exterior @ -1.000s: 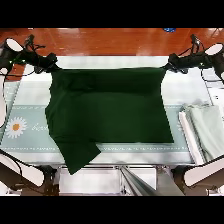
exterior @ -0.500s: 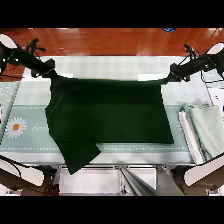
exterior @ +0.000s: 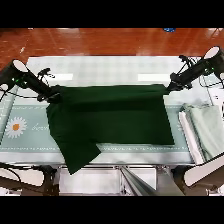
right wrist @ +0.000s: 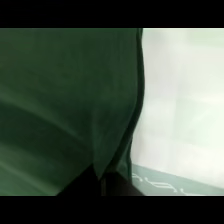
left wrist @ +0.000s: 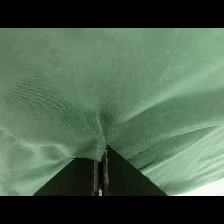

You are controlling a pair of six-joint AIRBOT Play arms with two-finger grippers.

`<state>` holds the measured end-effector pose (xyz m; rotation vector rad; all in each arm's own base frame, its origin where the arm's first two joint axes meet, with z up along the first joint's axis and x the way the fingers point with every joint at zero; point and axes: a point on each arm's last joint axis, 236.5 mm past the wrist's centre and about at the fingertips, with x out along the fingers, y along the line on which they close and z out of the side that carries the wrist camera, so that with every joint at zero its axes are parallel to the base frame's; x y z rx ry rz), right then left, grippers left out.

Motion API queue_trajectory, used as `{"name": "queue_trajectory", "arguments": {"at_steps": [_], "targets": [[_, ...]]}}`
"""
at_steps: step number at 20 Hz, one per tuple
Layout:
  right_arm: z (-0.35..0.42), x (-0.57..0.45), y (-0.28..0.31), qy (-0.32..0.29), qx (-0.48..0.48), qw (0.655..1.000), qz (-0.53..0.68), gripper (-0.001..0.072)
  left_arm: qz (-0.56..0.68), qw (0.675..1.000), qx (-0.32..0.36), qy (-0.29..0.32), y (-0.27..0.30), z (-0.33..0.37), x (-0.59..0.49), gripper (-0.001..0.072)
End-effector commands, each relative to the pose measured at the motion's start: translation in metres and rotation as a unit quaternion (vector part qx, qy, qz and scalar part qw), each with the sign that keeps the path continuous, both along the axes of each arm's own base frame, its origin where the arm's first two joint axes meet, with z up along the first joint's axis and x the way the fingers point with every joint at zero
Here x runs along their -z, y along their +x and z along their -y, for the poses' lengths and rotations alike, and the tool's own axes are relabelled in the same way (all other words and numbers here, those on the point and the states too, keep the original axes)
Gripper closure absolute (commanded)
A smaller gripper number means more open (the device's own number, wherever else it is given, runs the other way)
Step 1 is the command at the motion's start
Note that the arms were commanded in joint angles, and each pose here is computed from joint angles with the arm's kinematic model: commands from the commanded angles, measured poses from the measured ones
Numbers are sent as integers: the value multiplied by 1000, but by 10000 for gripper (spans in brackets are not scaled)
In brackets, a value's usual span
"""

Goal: Fold the shirts.

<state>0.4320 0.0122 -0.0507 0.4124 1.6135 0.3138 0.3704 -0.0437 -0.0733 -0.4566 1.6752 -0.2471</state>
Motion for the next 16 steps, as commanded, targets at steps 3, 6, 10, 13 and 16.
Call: {"name": "queue_trajectory", "arguments": {"at_steps": [3,6,10,13,16], "targets": [[-3,14,-7,-14,7,1000,-27,426,-11,1000,3,-3,-11,2,9,489],[2,12,-14,-22,13,999,-42,299,-28,999,15,-13,-22,-5,-4,202],[52,-16,-26,-79,76,994,-13,300,8,999,-37,-2,-34,-48,-46,202],[58,-15,-55,-66,135,988,33,300,32,994,-105,6,-78,-78,-53,202],[25,-2,-93,4,178,980,84,300,25,983,-180,-20,-143,-74,-29,202]]}}
